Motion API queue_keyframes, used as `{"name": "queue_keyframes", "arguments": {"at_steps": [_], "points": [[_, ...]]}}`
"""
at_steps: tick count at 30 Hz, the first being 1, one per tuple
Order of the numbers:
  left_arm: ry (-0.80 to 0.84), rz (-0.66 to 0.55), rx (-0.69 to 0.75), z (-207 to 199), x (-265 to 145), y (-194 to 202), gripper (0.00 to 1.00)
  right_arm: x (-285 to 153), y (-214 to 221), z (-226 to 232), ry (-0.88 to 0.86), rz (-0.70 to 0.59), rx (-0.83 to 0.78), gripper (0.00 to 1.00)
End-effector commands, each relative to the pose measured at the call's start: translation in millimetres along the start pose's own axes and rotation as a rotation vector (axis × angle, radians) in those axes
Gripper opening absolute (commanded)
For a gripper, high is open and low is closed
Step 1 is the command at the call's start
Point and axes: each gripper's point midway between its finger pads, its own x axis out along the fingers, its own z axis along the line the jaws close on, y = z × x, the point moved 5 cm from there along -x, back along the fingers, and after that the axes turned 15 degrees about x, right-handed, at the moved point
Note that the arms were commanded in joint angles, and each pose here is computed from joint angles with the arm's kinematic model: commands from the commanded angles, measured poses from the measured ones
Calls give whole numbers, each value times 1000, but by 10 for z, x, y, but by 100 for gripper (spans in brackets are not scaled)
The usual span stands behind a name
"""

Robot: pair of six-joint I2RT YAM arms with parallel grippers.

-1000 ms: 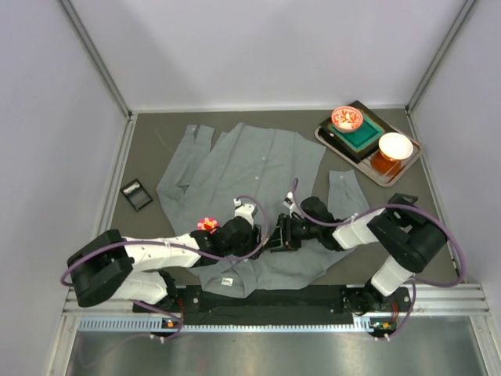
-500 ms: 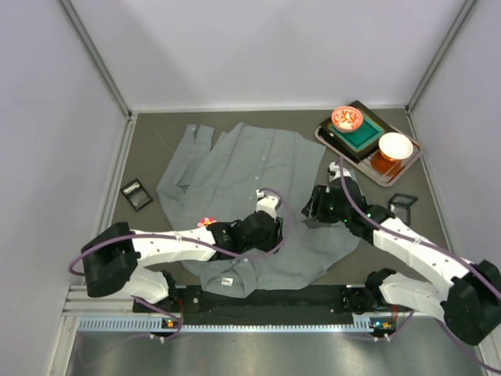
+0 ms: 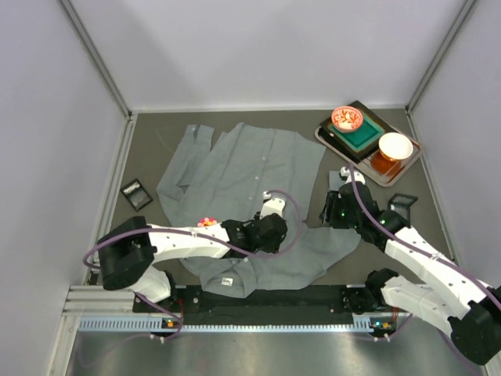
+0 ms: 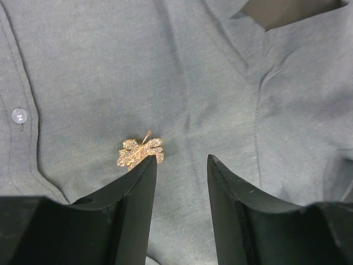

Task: Remove the brooch from the garment
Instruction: Remove the brooch from the clothes.

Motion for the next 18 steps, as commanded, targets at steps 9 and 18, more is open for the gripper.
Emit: {"name": "queue_keyframes", "arguments": {"at_steps": [9,18], "points": [[-133,55,28,64,137,65,52,-108,-35,192,-134,17,1,43],[-158,73,43,76,231,130,54,-104,-7,222,-172,26,7,43]]}}
